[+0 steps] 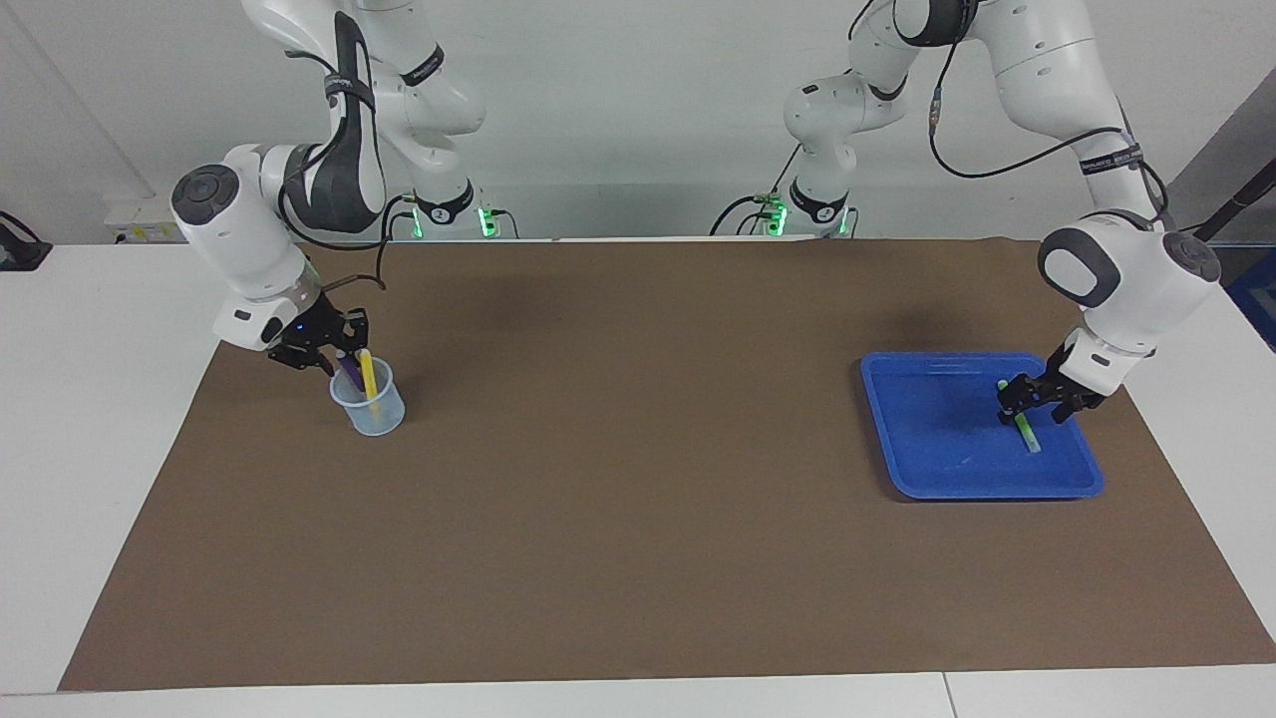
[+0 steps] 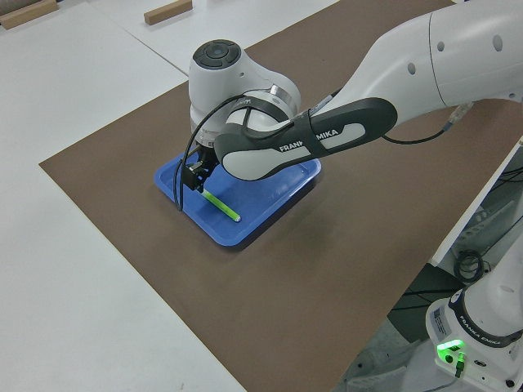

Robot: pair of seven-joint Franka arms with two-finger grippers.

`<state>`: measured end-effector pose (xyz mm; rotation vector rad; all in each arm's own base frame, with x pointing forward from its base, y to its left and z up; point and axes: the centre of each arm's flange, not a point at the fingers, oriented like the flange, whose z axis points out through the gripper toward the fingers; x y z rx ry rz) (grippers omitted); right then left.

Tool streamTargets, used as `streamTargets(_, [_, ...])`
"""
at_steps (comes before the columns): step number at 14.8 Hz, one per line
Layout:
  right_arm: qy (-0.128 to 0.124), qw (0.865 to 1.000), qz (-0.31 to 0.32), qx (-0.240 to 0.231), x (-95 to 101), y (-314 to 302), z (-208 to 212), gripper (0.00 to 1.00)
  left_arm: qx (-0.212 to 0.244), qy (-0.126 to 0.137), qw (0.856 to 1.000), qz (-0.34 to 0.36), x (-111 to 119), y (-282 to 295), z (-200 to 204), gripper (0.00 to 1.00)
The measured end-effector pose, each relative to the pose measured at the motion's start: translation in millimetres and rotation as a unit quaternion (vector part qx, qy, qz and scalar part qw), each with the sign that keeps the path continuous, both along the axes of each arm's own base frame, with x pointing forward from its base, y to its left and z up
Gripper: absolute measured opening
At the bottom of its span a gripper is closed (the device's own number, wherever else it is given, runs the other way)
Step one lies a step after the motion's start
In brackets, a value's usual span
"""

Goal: Transfer and insert pens with both arms
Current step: 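Drop the purple pen into the cup while the left gripper grasps the green pen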

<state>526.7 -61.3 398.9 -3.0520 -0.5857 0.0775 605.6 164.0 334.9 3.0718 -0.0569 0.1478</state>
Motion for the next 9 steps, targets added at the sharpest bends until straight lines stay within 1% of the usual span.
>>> streamTargets(1, [0.000,1.000,-0.002,0.000,-0.3,-2,0,0.63,0.000,0.000,1.000,0.000,2,1,-2,1.00])
streamTargets(3, [0.001,1.000,-0.004,0.000,-1.0,-4,-1,0.82,0.001,-0.001,1.000,-0.001,6,2,-6,1.00])
streamTargets(4, [0.003,1.000,-0.004,0.000,-1.4,-5,-1,0.95,0.002,-0.003,1.000,0.000,8,3,-10,1.00])
streamTargets(5, [0.006,1.000,-0.004,0.001,-1.8,-4,-1,1.00,0.003,-0.004,1.000,0.001,9,5,-14,1.00])
streamTargets(7, [0.010,1.000,-0.001,0.001,-1.1,-2,5,1.00,0.004,-0.002,1.000,0.003,9,9,-22,1.00])
streamTargets(9, [0.007,1.000,0.001,0.009,2.1,7,19,1.00,0.004,-0.002,1.000,0.002,9,12,-24,1.00])
